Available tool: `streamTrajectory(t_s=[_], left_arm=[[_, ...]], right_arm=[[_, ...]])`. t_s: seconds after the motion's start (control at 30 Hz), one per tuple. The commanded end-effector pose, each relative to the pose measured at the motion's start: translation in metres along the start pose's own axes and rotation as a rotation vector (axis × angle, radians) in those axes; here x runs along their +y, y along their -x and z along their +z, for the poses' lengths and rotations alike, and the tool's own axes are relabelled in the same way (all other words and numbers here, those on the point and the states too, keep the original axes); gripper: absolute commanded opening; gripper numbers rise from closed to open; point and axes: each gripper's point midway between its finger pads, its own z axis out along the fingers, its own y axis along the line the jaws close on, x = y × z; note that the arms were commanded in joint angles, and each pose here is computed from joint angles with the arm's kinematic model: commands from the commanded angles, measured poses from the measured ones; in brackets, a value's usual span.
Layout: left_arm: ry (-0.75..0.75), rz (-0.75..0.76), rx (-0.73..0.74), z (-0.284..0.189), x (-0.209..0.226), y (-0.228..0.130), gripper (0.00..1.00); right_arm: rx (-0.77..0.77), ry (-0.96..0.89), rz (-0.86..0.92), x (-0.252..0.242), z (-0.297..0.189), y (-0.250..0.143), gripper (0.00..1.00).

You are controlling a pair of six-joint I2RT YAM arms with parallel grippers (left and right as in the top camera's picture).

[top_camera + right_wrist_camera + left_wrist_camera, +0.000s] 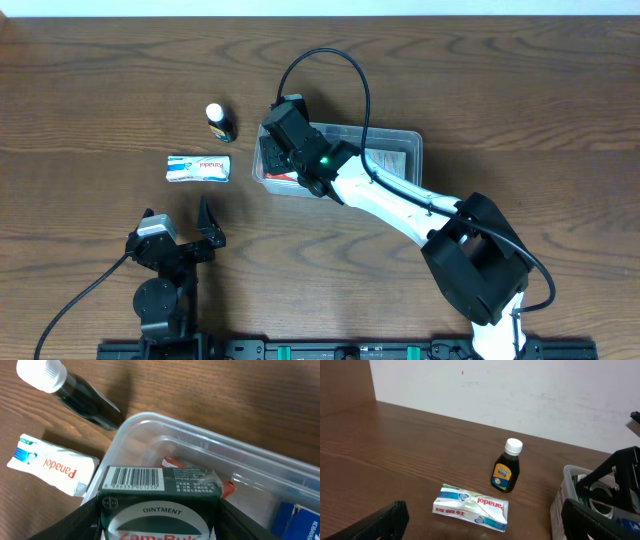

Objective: Pack container
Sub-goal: 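Lower the green tin into the container beside the red packet and release, then raise the right gripper and retract it to the upper right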

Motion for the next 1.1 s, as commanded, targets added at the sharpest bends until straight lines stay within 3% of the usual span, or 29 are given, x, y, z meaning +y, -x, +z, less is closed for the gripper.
streamTrajectory(t_s=[0.0, 0.43, 0.63, 0.87, 1.07], left_arm=[[0.025, 0.018, 0.045, 0.001, 0.006, -0.016, 0.98], [0.025, 0.018, 0.045, 0.001, 0.006, -0.016, 0.98], [0.025, 0.018, 0.045, 0.001, 0.006, -0.016, 0.98], [0.025, 0.018, 0.045, 0.001, 0.006, -0.016, 0.98], [0.025, 0.018, 0.045, 0.001, 0.006, -0.016, 0.98]], right_arm=[[0.005, 0.0, -0.013, 0.005, 0.003, -0.001, 0.66], [-0.012, -0.032, -0.009, -0.001, 0.003, 0.002, 0.73], [-0.03, -0.042, -0.008, -0.002, -0.008, 0.01, 0.7], [-0.069, -0.04, -0.05, 0.002, -0.05, 0.03, 0.67], [-0.187, -0.036, -0.093, -0.006, -0.119, 0.074, 0.69]])
